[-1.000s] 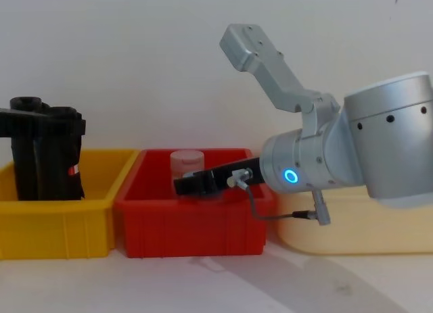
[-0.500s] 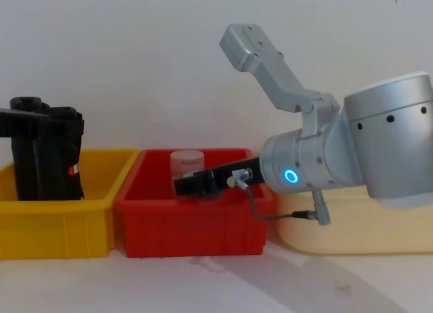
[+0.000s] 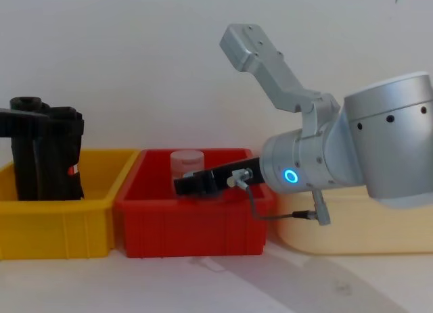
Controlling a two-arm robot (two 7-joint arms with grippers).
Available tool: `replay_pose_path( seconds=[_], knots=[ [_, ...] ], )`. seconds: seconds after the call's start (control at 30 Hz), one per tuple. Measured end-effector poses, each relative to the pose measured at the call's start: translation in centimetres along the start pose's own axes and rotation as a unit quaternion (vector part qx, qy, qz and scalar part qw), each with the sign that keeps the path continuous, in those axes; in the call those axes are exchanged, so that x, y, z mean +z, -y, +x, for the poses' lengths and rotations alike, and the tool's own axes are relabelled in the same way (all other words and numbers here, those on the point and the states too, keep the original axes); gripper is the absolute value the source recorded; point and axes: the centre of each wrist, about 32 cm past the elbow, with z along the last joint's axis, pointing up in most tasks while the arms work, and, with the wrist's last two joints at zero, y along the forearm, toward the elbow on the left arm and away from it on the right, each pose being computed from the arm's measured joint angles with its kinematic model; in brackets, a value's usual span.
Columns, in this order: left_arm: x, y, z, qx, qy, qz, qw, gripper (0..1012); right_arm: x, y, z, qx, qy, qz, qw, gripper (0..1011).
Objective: Pick up the garbage bag with the one hand and transfer it to the other hand.
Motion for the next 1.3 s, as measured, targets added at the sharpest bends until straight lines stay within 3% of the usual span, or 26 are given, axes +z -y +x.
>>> replay_pose_path(
  seconds=[0.43,0.67,0.97,1.03,1.07,1.1,1.3],
  knots=[
    [0.04,-0.03,0.01,0.0,0.0,0.001,1.0,364,0.0,0.0,0.0,0.002,0.0,0.0,1.0,663],
    [0.92,-0.27,-0.07,-0.003,0.01,0.007,0.9999,364,0.2,0.6,0.3,0.019,-0.007,0.011,0.9997,663],
    [3.63,-0.91,-0.45,0.003,0.038,0.012,0.9992,364,1.4,2.0,0.7,0.044,-0.018,0.038,0.9981,663],
    [4.67,-1.17,-0.59,0.006,0.049,0.013,0.9987,364,1.9,2.6,0.9,0.052,-0.02,0.049,0.9973,663],
    [4.67,-1.17,-0.59,0.006,0.049,0.013,0.9987,364,1.9,2.6,0.9,0.052,-0.02,0.049,0.9973,663],
    [5.24,-1.29,-0.74,0.007,0.055,0.013,0.9984,364,2.2,2.9,1.0,0.055,-0.021,0.054,0.9968,663],
    [7.08,-1.64,-0.99,0.008,0.073,0.001,0.9973,364,3.3,3.9,1.4,0.063,-0.027,0.076,0.9948,663]
  ],
)
